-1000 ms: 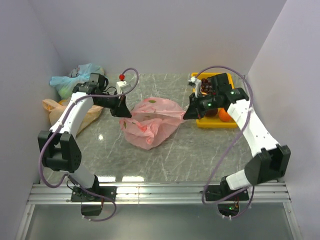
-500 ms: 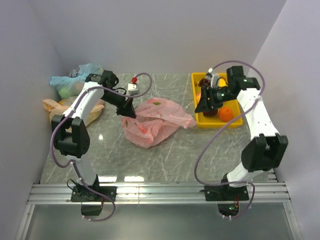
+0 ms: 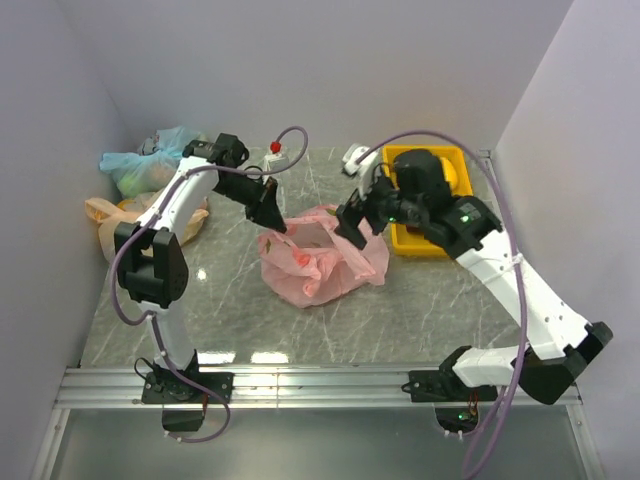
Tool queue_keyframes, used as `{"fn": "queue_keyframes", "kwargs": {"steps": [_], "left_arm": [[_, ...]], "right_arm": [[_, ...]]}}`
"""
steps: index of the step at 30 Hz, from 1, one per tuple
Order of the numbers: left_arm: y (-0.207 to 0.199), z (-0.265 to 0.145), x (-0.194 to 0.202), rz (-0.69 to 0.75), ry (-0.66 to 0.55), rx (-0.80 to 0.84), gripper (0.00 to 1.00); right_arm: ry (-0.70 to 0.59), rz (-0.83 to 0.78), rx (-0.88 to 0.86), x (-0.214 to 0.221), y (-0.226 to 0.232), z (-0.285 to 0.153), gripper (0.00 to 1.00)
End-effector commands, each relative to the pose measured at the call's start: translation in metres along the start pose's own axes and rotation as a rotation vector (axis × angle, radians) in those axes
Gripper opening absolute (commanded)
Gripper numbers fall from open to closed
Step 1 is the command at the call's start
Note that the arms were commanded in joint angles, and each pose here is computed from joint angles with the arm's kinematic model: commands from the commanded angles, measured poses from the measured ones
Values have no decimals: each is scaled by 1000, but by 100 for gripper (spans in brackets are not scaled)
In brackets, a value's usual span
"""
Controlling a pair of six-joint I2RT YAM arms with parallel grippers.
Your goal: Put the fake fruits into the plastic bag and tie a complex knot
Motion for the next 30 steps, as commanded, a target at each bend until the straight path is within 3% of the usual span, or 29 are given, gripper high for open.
{"fn": "queue_keyframes", "kwargs": {"steps": [1, 8, 12, 14, 16, 19, 21, 22, 24, 25, 26, 30], "left_arm": [[-12, 1, -10, -93, -43, 88, 7], [-11, 4, -11, -127, -37, 126, 11], [-22, 1, -9, -77, -62, 154, 10], [-22, 2, -4, -57, -61, 158, 8], [-21, 1, -3, -39, -64, 154, 6], [-5, -10, -10, -44, -100, 122, 6], [16, -24, -31, 3, -188, 42, 16], [21, -40, -37, -62, -240, -1, 20], [26, -66, -57, 2, -351, -128, 32], [23, -72, -61, 27, -377, -167, 32], [27, -76, -60, 31, -390, -254, 39], [-13, -98, -61, 131, -470, -371, 54]], "right_arm": [[13, -48, 40, 7, 9, 22, 98], [113, -90, 34, 28, 33, 85, 99], [228, -91, 224, 49, 6, 107, 96], [280, -72, 232, 64, -5, 111, 81], [315, -23, 192, 77, -19, 109, 56], [376, 110, -13, 93, -22, 102, 4], [375, 223, -177, 93, -18, 90, 0], [352, 280, -235, 92, -17, 86, 0], [251, 442, -443, 79, -11, 75, 0], [266, 480, -436, 81, -13, 74, 0], [243, 553, -504, 78, -13, 75, 0], [179, 823, -581, 66, -22, 82, 0]]}}
Point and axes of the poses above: each gripper's point midway between its finger pads, its own z axis out along the fingers, its own y axis along the line the jaws close on, x = y × z, the point moved 8 cm from there along -z, back along the fingers, and after that the axes turned 6 degrees about -z, right-handed, at the moved point
